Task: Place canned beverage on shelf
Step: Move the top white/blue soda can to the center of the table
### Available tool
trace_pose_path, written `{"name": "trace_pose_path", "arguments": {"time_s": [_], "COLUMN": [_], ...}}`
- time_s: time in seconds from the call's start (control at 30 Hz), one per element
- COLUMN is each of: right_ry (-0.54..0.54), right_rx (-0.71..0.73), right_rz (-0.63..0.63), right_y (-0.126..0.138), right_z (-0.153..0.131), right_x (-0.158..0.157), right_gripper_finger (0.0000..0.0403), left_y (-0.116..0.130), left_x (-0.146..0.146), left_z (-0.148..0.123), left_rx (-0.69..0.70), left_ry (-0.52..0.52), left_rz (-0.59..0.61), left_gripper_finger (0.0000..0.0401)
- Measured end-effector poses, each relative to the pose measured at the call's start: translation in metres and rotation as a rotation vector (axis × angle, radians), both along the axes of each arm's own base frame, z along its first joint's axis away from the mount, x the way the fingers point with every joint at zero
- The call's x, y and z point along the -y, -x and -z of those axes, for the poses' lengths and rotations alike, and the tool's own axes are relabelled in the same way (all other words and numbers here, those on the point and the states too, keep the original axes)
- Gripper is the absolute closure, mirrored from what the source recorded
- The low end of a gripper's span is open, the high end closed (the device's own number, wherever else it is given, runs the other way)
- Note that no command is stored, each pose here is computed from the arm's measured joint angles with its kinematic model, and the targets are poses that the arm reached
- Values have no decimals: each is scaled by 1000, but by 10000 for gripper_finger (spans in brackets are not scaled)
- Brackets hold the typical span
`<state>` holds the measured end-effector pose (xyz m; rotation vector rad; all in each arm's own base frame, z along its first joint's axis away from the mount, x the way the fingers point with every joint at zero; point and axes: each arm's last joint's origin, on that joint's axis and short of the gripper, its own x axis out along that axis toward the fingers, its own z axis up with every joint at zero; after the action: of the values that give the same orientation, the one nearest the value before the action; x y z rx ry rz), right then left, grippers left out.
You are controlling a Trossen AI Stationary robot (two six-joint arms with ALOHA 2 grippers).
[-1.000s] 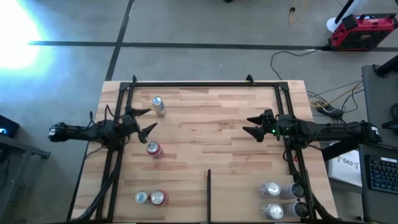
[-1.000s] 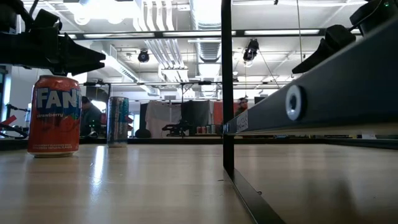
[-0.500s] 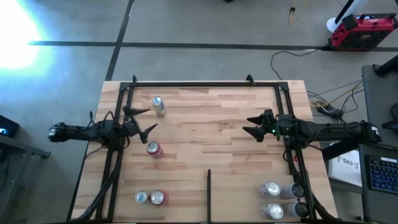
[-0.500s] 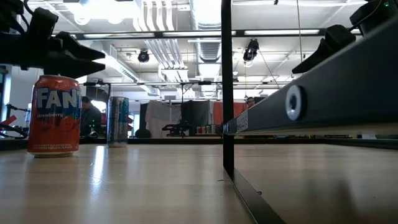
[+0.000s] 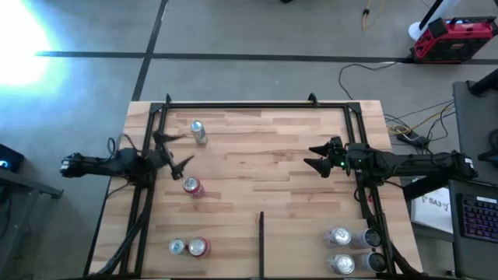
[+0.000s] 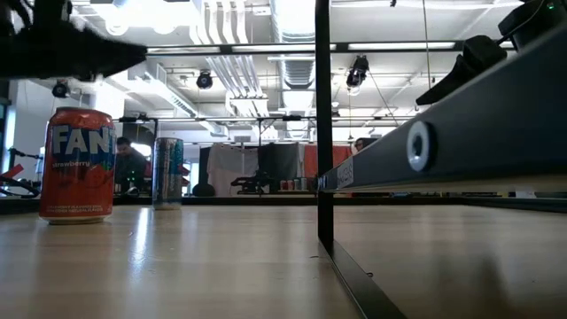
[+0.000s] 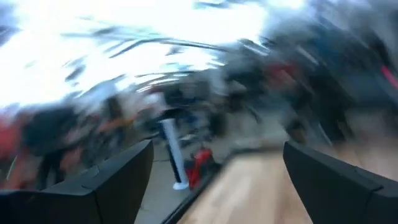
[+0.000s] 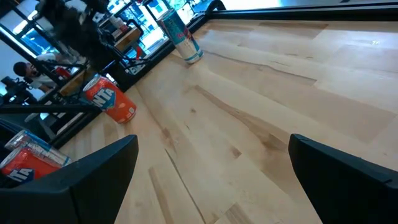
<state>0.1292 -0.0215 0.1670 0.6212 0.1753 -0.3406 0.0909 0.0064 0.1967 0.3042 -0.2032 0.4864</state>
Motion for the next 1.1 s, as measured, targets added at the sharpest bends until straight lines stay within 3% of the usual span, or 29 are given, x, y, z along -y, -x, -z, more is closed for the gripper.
{"name": "trace_pose_path", "arguments": {"time_s": [0.13, 0.23, 0.43, 0.6, 0.67, 0.77, 0.97, 1.1], "right_ry": [0, 0, 0, 0, 0, 0, 0, 0], "right_rx": [0, 0, -1, -1, -1, -1, -1, -1], "right_rz": [0, 0, 0, 0, 0, 0, 0, 0], "right_y": [0, 0, 0, 0, 0, 0, 0, 0], "right_z": [0, 0, 0, 0, 0, 0, 0, 0], "right_x": [0, 0, 0, 0, 0, 0, 0, 0], "right_gripper_finger": [3, 3, 3, 3, 3, 3, 3, 3], "left_y": [6, 0, -15, -39, -54, -74, -105, -128], "left_x": [-9, -10, -9, -14, -17, -24, -51, -77], "left_z": [-4, 3, 1, -37, -53, -71, -96, -110], "left_rx": [280, 366, 471, 518, 477, 406, 111, -26], "left_ry": [428, 621, 840, 876, 890, 1001, 1558, 1698], "left_rz": [-270, -274, -243, -362, -417, -530, -836, -987], "left_gripper_finger": [58, 54, 17, 9, 11, 9, 6, 6]}}
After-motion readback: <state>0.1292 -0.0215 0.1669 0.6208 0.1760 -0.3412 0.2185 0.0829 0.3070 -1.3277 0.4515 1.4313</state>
